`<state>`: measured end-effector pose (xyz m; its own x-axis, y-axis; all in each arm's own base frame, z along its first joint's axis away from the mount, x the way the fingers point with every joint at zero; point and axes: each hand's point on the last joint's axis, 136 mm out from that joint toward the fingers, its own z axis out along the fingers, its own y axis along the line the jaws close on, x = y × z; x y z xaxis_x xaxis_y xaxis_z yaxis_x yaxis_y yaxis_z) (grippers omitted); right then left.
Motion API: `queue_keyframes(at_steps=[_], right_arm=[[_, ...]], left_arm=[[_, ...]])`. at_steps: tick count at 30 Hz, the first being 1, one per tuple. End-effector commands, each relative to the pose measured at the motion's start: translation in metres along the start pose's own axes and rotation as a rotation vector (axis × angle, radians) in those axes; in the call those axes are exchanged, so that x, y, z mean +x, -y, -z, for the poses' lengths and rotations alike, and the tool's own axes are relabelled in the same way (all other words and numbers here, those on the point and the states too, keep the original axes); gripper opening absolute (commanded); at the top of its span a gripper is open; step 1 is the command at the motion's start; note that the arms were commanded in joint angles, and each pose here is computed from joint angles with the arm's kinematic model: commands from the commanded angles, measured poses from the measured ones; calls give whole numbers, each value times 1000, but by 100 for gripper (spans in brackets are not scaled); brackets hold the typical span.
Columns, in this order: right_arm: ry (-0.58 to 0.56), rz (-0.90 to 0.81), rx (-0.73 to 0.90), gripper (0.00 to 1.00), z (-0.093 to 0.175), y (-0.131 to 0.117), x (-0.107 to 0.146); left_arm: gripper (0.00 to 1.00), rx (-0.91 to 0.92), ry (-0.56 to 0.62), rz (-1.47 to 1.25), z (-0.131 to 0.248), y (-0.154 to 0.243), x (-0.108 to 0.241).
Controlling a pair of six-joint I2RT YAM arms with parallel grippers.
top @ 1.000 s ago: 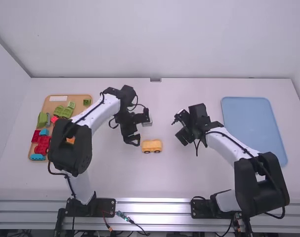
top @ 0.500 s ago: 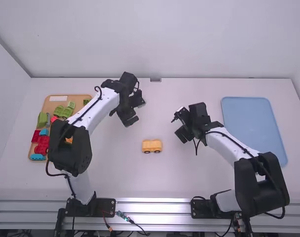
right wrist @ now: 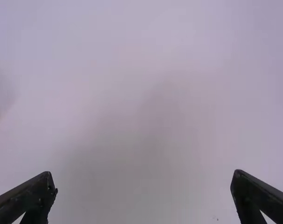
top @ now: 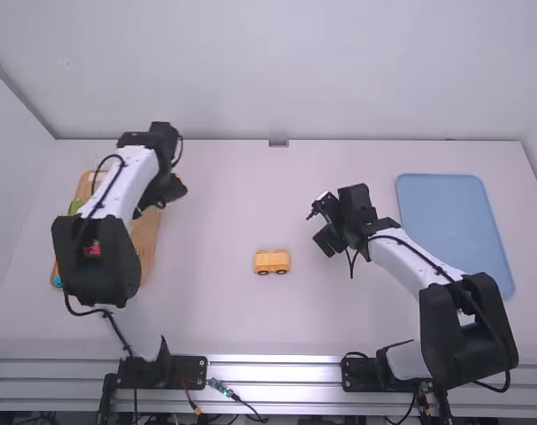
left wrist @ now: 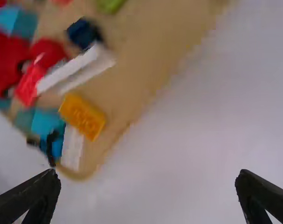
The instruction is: Assemble lego blocks to make yellow taxi
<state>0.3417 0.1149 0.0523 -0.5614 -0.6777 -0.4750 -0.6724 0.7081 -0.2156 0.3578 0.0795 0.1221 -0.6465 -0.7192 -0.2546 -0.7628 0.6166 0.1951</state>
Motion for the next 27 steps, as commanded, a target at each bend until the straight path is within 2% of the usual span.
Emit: queue_keyframes(at_steps=[1,2,5,9,13,18,27], right_arm=[[-14,-10,-5,99,-3,-2,5],[-8,-10,-3,99,-3,-1,4],[6,-34,4,99,-3,0,0],[7,-33,5,99,-3,1,0],[7,-33,6,99,-3,1,0],[7,-33,6,99,-3,1,0],[24,-33,15,99,-3,3,-4]], left_arm=[[99,79,-152,391,1,-12,2],[99,97,-226,459,-4,-20,3],[99,147,-333,551,-17,-29,4],[99,201,-389,626,-40,-34,4],[99,230,-408,655,-63,-33,9],[99,248,-375,672,-90,-34,11],[99,188,-380,666,-102,-44,25]])
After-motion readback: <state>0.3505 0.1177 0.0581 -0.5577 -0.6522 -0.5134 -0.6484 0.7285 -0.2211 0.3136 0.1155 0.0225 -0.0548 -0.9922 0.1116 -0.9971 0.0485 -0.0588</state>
